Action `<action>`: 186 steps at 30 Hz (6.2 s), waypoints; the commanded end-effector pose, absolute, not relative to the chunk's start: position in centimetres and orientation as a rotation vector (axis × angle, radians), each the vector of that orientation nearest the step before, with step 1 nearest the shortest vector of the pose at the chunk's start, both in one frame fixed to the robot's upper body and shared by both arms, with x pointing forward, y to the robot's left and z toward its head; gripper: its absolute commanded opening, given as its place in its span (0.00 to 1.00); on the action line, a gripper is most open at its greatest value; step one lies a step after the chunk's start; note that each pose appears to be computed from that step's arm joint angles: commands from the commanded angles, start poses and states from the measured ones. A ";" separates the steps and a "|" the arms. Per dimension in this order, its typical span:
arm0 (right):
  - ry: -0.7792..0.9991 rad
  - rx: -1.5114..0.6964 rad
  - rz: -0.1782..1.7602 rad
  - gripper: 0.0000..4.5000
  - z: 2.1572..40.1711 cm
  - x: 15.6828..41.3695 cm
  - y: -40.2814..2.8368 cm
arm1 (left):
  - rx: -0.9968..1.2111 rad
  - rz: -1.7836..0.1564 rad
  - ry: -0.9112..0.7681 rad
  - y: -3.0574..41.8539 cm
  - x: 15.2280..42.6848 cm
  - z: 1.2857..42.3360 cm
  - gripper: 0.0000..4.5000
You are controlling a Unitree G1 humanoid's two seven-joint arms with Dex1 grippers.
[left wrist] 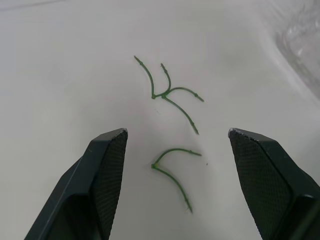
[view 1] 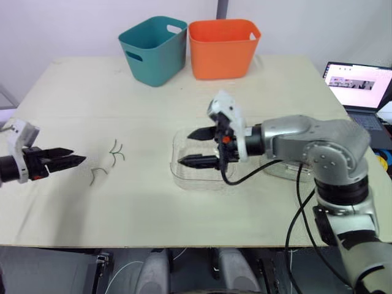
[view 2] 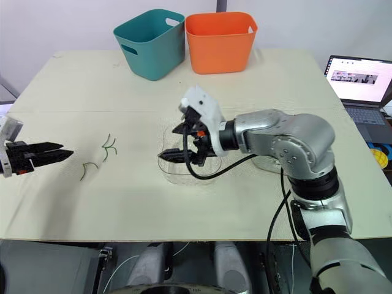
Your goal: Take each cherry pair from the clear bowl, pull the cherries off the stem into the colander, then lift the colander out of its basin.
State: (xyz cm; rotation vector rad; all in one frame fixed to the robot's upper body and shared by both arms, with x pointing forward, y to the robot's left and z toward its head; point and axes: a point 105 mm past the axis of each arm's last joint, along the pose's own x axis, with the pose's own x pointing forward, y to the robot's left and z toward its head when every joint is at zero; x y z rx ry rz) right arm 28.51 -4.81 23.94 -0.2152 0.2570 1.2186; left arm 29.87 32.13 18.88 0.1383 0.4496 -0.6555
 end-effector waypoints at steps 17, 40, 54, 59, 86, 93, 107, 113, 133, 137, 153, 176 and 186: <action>0.123 -0.229 0.522 1.00 28.8 27.2 -27.7 | 0.261 -1.093 0.171 21.0 31.7 25.7 1.00; 0.635 -0.703 0.989 1.00 21.8 26.3 -24.1 | 0.578 -1.641 0.051 10.2 26.1 27.0 1.00; 0.708 -0.838 0.952 0.65 19.1 27.6 -24.8 | 0.654 -1.740 0.056 8.5 23.3 24.8 1.00; 0.717 -0.848 0.960 0.65 18.7 27.7 -24.6 | 0.653 -1.758 0.055 8.2 23.2 24.8 1.00; 0.718 -0.877 0.932 0.09 18.6 28.1 -24.4 | 0.658 -1.707 0.029 8.1 24.3 25.3 1.00; 0.680 -0.862 0.922 0.09 20.6 28.2 -24.4 | 0.662 -1.699 0.029 8.2 24.6 25.1 1.00; 0.673 -0.830 0.919 0.09 23.7 27.4 -25.1 | 0.622 -1.659 0.043 9.0 26.2 24.6 1.00; 0.675 -0.842 0.927 0.09 24.7 26.9 -25.2 | 0.591 -1.635 0.030 9.4 27.1 25.1 1.00; 0.666 -0.863 0.943 0.09 25.1 26.5 -25.3 | 0.550 -1.574 -0.036 9.5 28.3 26.6 1.00; 0.669 -0.870 0.947 0.09 25.2 26.5 -25.4 | 0.547 -1.565 -0.034 9.5 28.5 26.3 1.00; 0.591 -0.870 0.964 0.09 27.7 27.5 -24.6 | 0.521 -1.383 -0.048 11.7 31.6 26.8 1.00; 0.413 -0.935 1.127 0.09 25.8 40.0 -13.5 | 0.458 -1.212 -0.021 14.5 32.7 26.8 1.00; 0.489 -0.942 1.173 0.09 21.6 41.5 -12.7 | 0.440 -1.177 0.001 15.1 31.9 26.0 1.00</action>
